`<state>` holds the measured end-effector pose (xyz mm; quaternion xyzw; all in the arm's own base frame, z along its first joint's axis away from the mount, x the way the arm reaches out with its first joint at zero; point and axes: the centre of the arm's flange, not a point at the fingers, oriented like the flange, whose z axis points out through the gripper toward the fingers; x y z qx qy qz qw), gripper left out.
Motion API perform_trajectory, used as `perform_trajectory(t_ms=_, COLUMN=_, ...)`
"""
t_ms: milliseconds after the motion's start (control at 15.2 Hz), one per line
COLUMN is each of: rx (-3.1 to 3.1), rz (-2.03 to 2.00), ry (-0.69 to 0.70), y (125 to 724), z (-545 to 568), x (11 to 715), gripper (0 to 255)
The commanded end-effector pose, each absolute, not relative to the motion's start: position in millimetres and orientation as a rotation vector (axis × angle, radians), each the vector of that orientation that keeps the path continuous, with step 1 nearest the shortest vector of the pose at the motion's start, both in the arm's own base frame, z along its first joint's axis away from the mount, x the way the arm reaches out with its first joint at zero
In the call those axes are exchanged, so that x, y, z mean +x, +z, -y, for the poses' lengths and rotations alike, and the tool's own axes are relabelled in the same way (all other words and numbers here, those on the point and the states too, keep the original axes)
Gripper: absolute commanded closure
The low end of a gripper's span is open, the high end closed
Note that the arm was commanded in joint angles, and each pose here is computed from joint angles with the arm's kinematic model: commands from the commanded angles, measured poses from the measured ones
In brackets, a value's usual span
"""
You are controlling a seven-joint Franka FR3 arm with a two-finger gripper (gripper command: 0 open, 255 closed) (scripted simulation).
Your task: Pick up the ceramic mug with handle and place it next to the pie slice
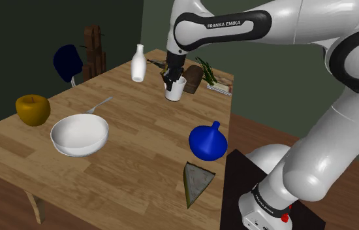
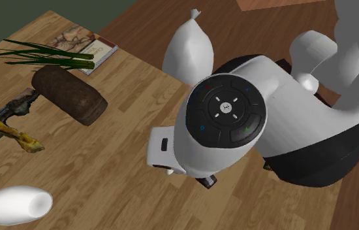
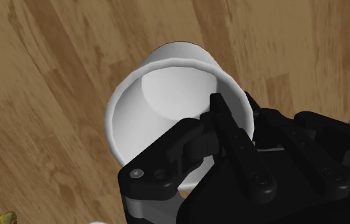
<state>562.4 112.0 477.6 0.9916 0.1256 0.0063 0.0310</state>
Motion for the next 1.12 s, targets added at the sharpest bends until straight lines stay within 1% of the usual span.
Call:
perform_trajectory(t_ms=0, rx=3.055, rz=-0.385, ry=0.019, y=475, z=-129, x=542, gripper=255)
perform_trajectory(t_ms=1056, rx=3.055, rz=-0.385, ry=0.019, y=476, z=-273, x=388, gripper=255)
